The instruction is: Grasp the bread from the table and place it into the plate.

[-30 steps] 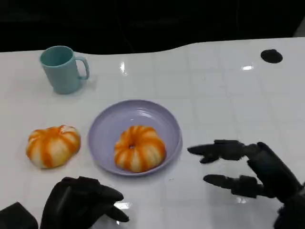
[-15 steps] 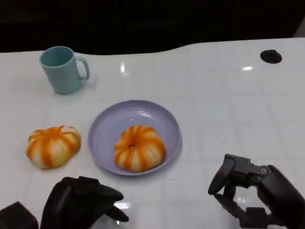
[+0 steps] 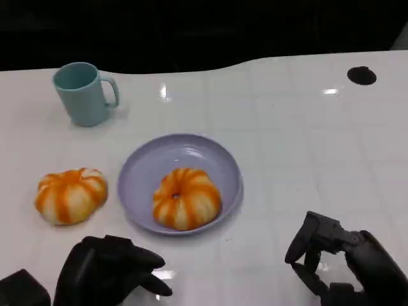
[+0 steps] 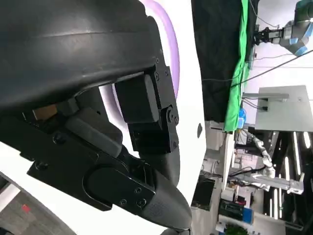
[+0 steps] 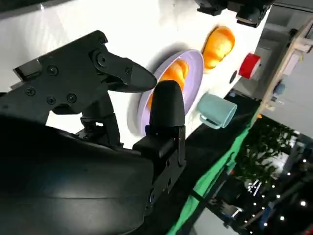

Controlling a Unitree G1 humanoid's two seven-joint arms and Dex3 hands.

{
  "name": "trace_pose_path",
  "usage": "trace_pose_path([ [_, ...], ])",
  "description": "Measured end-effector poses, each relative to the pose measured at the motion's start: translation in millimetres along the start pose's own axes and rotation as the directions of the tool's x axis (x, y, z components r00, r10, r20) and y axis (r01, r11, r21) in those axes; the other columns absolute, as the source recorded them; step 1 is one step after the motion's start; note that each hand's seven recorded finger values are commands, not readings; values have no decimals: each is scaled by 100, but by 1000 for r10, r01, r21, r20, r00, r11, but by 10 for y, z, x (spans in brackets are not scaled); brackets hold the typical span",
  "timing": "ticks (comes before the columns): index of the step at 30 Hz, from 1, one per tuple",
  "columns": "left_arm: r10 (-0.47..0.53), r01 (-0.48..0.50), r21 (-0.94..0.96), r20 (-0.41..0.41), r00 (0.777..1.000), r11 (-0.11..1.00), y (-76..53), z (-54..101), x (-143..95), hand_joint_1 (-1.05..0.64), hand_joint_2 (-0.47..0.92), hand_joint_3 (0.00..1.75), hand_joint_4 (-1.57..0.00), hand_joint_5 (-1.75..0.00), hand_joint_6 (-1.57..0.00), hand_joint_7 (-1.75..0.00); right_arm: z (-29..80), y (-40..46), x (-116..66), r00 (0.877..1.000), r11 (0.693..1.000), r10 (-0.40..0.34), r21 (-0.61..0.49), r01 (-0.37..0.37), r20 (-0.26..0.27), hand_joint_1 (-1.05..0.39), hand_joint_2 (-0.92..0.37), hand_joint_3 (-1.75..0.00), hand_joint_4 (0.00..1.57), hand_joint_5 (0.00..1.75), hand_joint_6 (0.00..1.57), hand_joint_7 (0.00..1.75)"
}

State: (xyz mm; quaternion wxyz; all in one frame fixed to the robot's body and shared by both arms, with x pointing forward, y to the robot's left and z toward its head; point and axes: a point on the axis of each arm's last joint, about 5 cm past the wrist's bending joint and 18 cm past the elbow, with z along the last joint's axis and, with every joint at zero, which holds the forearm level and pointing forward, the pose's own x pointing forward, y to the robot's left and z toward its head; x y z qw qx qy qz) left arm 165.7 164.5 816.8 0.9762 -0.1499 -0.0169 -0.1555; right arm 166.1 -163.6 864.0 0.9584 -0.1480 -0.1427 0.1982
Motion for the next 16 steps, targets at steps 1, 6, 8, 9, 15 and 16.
trace_pose_path([
  [1, 0, 0, 0, 0, 1000, 1000, 1, 0, -2, -105, 77, 0, -157, -35, -157, -16, -14, 4, 3, 1000, 1000, 0, 0, 0, -1, -21, -57, -98, 62, 175, 49, 158],
  [6, 2, -2, 0, 3, 1000, 1000, 3, 4, -3, -105, 77, 0, -157, -36, -157, -16, -66, 1, 31, 1000, 1000, -12, -4, 12, 14, -21, -57, -98, 63, 175, 49, 158],
  [8, 3, -3, 0, 3, 1000, 1000, 5, 4, -4, -105, 77, 0, -157, -36, -157, -16, -86, -2, 34, 1000, 1000, -15, -3, 15, 12, -21, -57, -98, 64, 175, 49, 158],
  [9, 3, -3, 0, 3, 1000, 1000, 5, 5, -4, -105, 77, 0, -157, -36, -157, -16, -95, -2, 35, 1000, 1000, -16, -2, 16, 9, -21, -57, -98, 64, 175, 49, 158],
  [15, 3, -3, 1, 3, 1000, 1000, 7, 6, -5, -105, 77, 0, -157, -36, -157, -16, -94, -11, 49, 999, 1000, -26, -5, 26, 22, -22, -57, -95, 64, 175, 49, 158],
  [16, 3, -3, 1, 3, 1000, 1000, 8, 6, -5, -105, 77, 0, -157, -36, -157, -16, -94, -12, 51, 999, 1000, -27, -5, 27, 23, -22, -57, -95, 64, 175, 49, 158],
])
